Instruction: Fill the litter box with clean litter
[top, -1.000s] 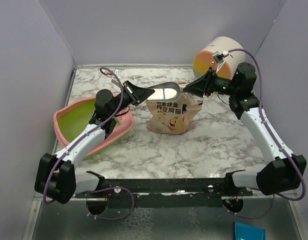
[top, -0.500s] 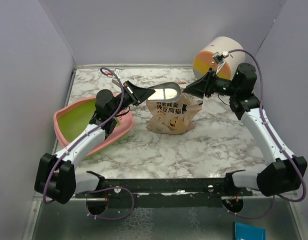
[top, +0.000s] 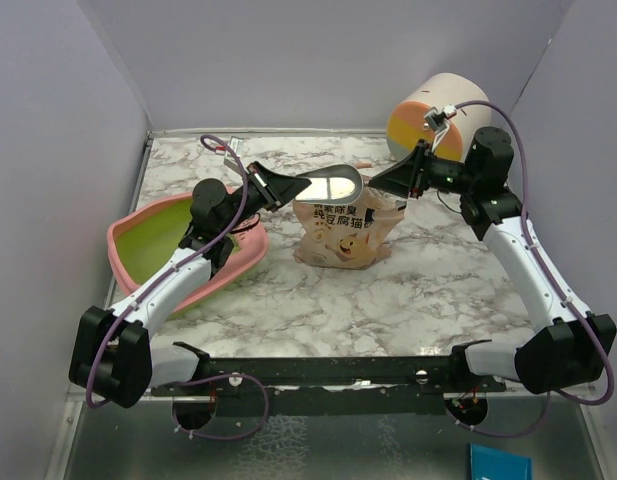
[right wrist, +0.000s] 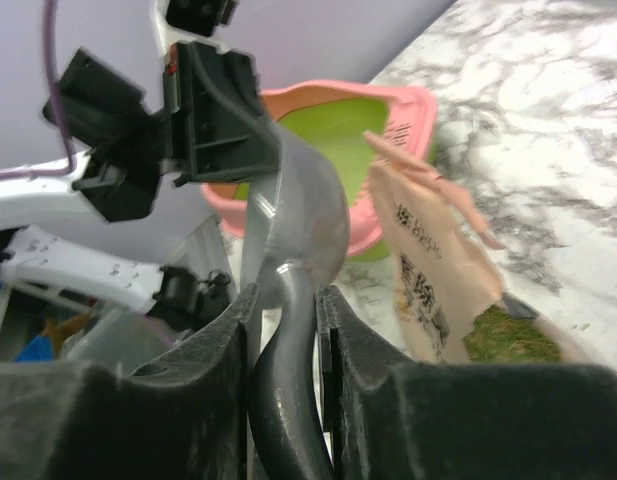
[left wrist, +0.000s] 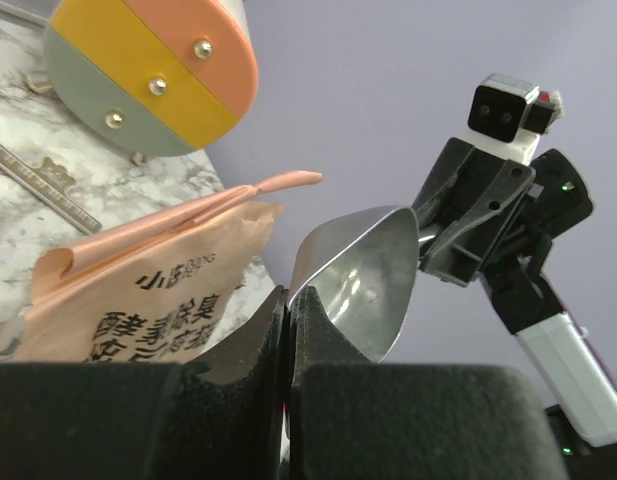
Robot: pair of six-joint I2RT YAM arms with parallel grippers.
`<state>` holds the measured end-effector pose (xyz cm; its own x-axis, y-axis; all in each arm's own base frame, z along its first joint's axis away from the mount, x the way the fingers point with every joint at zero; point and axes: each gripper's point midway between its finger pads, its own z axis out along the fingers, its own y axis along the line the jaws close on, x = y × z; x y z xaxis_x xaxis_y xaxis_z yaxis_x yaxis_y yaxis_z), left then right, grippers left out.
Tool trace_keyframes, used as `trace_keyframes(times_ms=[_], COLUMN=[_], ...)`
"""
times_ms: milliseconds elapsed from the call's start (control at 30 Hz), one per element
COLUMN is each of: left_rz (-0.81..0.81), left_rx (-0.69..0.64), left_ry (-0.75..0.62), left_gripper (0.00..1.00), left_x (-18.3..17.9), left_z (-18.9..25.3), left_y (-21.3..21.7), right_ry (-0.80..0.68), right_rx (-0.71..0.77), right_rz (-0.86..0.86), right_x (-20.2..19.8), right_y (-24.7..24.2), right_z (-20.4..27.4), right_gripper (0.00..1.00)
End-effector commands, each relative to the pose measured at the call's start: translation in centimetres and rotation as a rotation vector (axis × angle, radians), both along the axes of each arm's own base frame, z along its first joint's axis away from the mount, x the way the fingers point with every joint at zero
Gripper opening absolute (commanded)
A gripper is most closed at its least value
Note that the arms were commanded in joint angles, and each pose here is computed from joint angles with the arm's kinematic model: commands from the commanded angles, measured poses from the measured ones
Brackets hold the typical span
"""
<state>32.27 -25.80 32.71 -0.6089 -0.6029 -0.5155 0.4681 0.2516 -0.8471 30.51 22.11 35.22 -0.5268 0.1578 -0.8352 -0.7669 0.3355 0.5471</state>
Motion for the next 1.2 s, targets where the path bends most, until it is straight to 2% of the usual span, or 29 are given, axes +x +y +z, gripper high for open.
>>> trace_keyframes(times_ms=[0, 100, 200, 300, 333, 467, 567, 700, 900, 1167], left_rz=[0.01, 0.004, -0.02, -0.063, -0.072, -0.007, 0.028, -0.021, -0.211, -0.366], left_rx=[-0.034, -0.029, 0.008, 0.129, 0.19, 0.447, 0.61, 0.777, 0.913, 0.832], left_ry=[-0.08, -0.087, -0.133, -0.239, -0.274, -0.398, -0.463, -0.536, -0.63, -0.898], left_gripper=[0.0, 0.0, 0.02, 0.38, 0.44, 0.5, 0.59, 0.57, 0.58, 0.61], left_x=[-0.1, -0.1, -0.2, -0.6, -0.6, 0.4, 1.0, 1.7, 3.2, 3.6], left_z=[2.5, 2.6, 2.7, 2.4, 2.1, 1.5, 0.8, -1.1, -4.4, -2.8], left_y=[0.1, 0.0, -0.4, -0.8, -0.8, 0.7, 2.0, 2.4, 0.8, -2.4], right_ry=[-0.005, 0.002, 0.001, -0.016, -0.023, -0.094, -0.147, -0.175, -0.156, -0.093], right_rx=[-0.007, -0.013, -0.028, -0.05, -0.071, -0.13, -0.161, -0.256, -0.402, -0.553], right_rz=[0.01, 0.005, -0.04, -0.109, -0.139, -0.283, -0.37, -0.5, -0.609, -0.707], right_x=[-0.6, -0.6, -0.3, 0.0, 0.1, 0.4, 0.2, 0.0, -0.5, -0.9], right_y=[0.1, 0.1, -0.3, -1.0, -1.4, -3.4, -4.7, -7.3, -10.2, -13.1], right_z=[0.2, 0.0, 0.0, 0.5, 0.6, 2.9, 5.1, 6.9, 7.8, 6.7], right_gripper=[0.14, 0.02, 0.01, 0.01, 0.01, 0.01, 0.01, 0.01, 0.01, 0.01])
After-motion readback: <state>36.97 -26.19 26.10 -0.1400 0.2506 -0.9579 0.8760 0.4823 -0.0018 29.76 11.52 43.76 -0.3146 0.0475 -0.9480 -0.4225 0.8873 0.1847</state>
